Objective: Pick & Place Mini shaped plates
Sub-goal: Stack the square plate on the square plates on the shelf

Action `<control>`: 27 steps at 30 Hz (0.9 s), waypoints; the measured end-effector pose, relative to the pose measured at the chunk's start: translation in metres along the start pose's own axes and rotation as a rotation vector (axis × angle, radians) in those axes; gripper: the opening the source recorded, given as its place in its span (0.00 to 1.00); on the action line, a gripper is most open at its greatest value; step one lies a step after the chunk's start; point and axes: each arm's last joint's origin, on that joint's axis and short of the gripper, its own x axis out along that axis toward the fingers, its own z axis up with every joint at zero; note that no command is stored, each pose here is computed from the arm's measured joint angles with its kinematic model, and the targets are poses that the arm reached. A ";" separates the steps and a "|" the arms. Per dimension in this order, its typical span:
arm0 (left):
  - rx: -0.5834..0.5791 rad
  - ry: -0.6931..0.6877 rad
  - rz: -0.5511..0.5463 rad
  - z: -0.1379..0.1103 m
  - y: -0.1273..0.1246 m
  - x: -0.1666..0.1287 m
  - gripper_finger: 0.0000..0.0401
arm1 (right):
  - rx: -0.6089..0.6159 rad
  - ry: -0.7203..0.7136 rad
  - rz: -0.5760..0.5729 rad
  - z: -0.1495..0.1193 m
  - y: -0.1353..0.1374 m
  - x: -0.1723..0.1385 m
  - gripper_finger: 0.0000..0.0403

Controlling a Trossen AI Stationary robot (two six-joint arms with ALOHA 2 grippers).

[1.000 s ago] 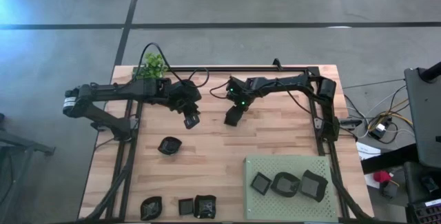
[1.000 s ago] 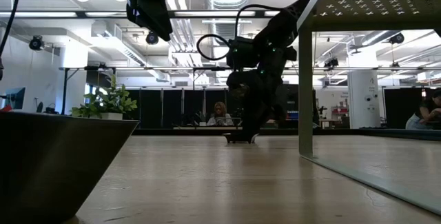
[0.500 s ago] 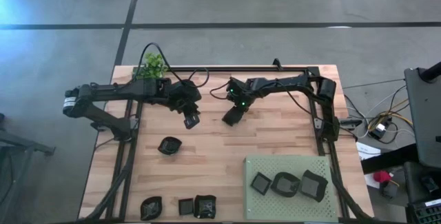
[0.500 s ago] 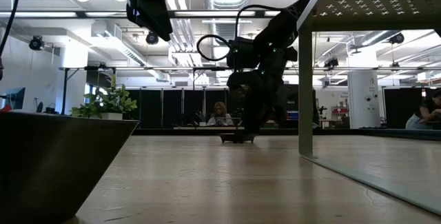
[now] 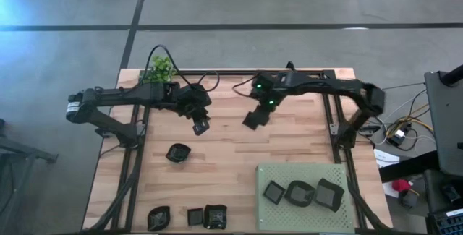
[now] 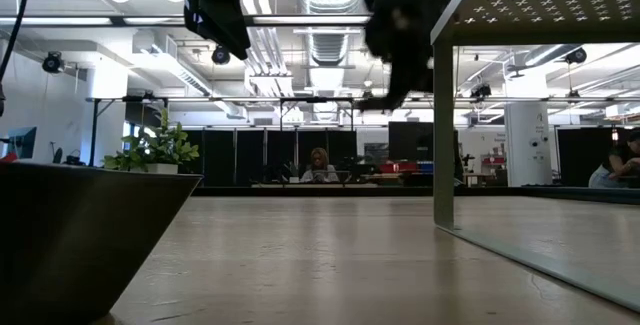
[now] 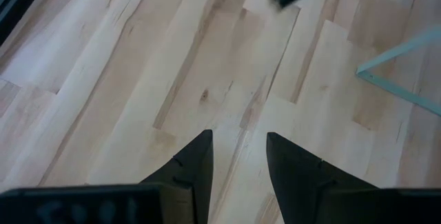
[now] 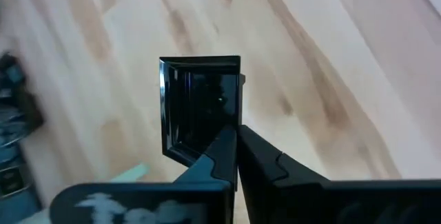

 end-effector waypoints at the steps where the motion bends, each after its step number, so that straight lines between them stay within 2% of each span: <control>1: 0.006 0.000 0.000 0.000 0.000 0.000 0.32 | 0.009 -0.004 0.003 -0.005 0.004 -0.012 0.02; 6: 0.012 -0.001 -0.001 0.000 0.000 0.000 0.32 | 0.082 0.012 0.026 -0.041 0.021 -0.062 0.02; 12: 0.067 -0.002 0.001 0.000 0.000 0.000 0.32 | 0.168 0.055 0.111 -0.076 0.048 -0.092 0.02; 20: 0.083 -0.006 0.002 0.001 0.000 0.000 0.32 | 0.225 0.154 0.190 -0.116 0.098 -0.095 0.02; 27: 0.124 -0.009 0.001 0.001 0.000 0.000 0.32 | 0.198 0.231 0.234 -0.138 0.141 -0.073 0.02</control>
